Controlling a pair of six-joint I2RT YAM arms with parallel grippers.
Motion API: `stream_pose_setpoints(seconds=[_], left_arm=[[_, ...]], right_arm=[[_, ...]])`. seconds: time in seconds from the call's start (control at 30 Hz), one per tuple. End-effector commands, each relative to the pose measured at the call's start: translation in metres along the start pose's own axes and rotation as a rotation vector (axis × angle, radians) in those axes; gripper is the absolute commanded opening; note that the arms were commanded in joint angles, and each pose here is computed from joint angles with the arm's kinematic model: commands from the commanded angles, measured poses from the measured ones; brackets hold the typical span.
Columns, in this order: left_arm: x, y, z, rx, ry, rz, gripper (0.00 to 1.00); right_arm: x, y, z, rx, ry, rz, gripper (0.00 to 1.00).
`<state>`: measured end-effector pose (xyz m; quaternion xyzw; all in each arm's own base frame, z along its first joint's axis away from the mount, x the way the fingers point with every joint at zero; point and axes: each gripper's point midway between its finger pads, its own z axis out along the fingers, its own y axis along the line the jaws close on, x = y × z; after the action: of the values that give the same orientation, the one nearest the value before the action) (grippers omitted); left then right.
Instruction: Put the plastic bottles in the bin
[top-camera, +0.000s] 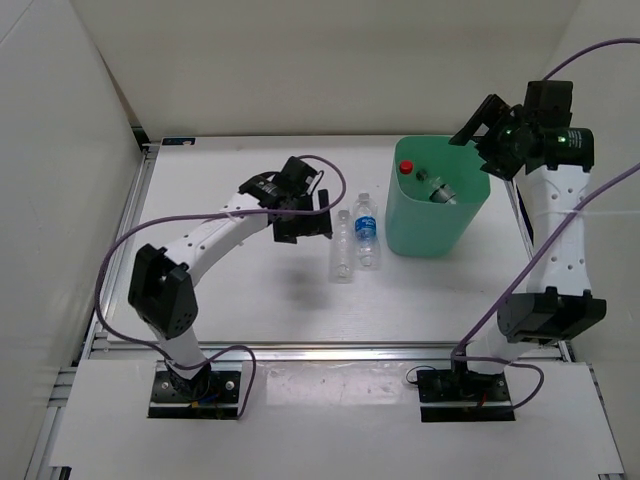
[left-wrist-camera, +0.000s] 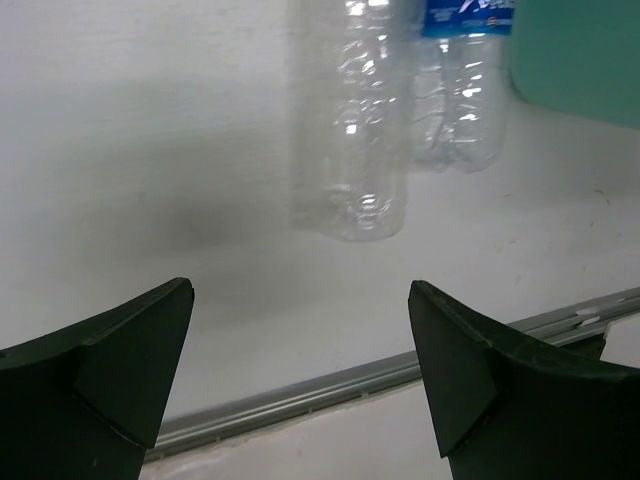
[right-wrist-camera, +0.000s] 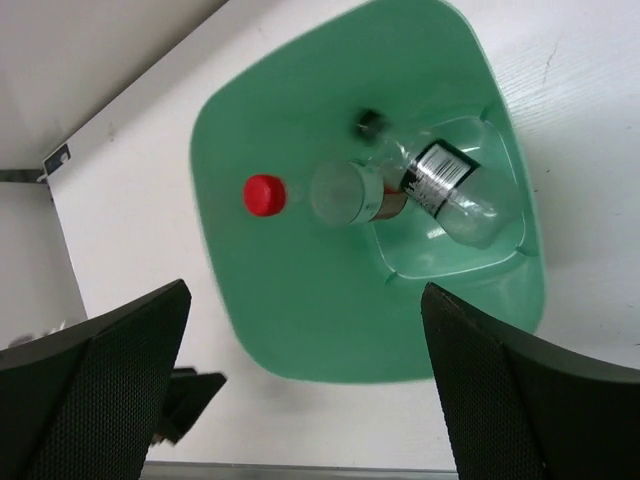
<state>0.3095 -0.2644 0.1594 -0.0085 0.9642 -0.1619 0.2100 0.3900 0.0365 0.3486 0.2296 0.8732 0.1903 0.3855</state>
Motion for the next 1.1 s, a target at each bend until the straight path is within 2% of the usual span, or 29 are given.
stream_pose_setpoints(seconds=[0.0,0.13,0.43,0.6,0.73,0.8,0.93,1.0,1.07], left_arm=[[-0.009,-0.029,0.004,0.085,0.0,0.054,1.0],[-0.008,-0.035,0.04,0.081,0.061,0.074,1.0],[-0.019,-0.065,0.086,0.164,0.11,0.074,1.0],[-0.007,-0.072,0.111,0.19,0.188,0.049,1.0],[0.015,-0.06,0.13,0.168,0.259,0.027,0.99],[0.027,-0.05,0.143,0.139,0.295,0.021,0.95],[0.034,-0.044,0.143,0.126,0.312,0.018,0.79],[0.014,-0.04,0.132,0.116,0.255,-0.004,0.65],[0.005,-0.033,0.123,0.094,0.229,-0.014,0.56]], right_arm=[[-0.01,0.023,-0.059,-0.087,-0.131,-0.082,1.0],[0.014,0.019,-0.084,-0.119,-0.122,-0.128,1.0],[0.034,0.007,-0.118,-0.119,-0.089,-0.179,1.0],[0.041,0.002,-0.129,-0.109,-0.087,-0.181,1.0],[0.044,0.003,-0.129,-0.113,-0.075,-0.179,1.0],[0.042,0.004,-0.132,-0.118,-0.085,-0.182,1.0],[0.044,0.002,-0.135,-0.109,-0.088,-0.192,1.0],[0.047,0.0,-0.135,-0.107,-0.084,-0.191,1.0],[0.05,-0.002,-0.134,-0.102,-0.074,-0.179,1.0]])
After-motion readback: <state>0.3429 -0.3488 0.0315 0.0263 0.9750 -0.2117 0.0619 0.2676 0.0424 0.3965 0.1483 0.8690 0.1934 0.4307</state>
